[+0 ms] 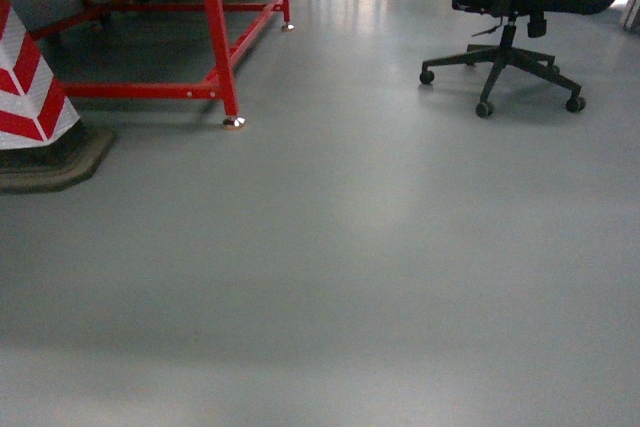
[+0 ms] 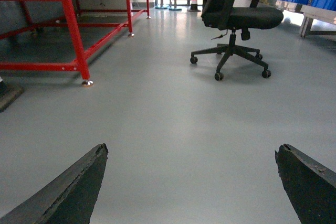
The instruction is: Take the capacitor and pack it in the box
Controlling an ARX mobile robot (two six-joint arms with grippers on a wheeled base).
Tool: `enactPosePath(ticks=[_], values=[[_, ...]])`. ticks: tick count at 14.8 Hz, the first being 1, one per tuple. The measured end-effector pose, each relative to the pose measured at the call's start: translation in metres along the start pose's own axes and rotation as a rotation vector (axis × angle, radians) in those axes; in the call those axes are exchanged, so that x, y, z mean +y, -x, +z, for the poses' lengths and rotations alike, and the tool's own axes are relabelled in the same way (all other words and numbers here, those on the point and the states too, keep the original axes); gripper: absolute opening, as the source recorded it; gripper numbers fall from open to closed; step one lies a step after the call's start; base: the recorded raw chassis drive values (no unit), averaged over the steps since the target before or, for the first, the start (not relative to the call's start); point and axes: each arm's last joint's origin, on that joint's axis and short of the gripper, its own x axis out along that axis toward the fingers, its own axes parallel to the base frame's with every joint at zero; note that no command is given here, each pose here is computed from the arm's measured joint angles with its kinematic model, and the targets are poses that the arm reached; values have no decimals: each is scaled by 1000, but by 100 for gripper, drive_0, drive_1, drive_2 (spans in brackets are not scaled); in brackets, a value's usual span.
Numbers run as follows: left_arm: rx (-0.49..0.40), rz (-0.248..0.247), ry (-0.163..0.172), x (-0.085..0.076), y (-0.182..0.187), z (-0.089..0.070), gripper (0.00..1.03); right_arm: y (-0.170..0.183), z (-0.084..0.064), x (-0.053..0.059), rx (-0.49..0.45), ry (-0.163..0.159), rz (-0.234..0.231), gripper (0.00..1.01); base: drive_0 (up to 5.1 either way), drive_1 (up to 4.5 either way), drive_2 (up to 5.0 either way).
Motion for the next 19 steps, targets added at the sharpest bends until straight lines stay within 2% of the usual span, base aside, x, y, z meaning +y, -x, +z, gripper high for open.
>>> enactPosePath(ticks=[19], values=[[3,1,0,0,0,0,44,0,0,0,-4,0,0,98,-500,241,241]])
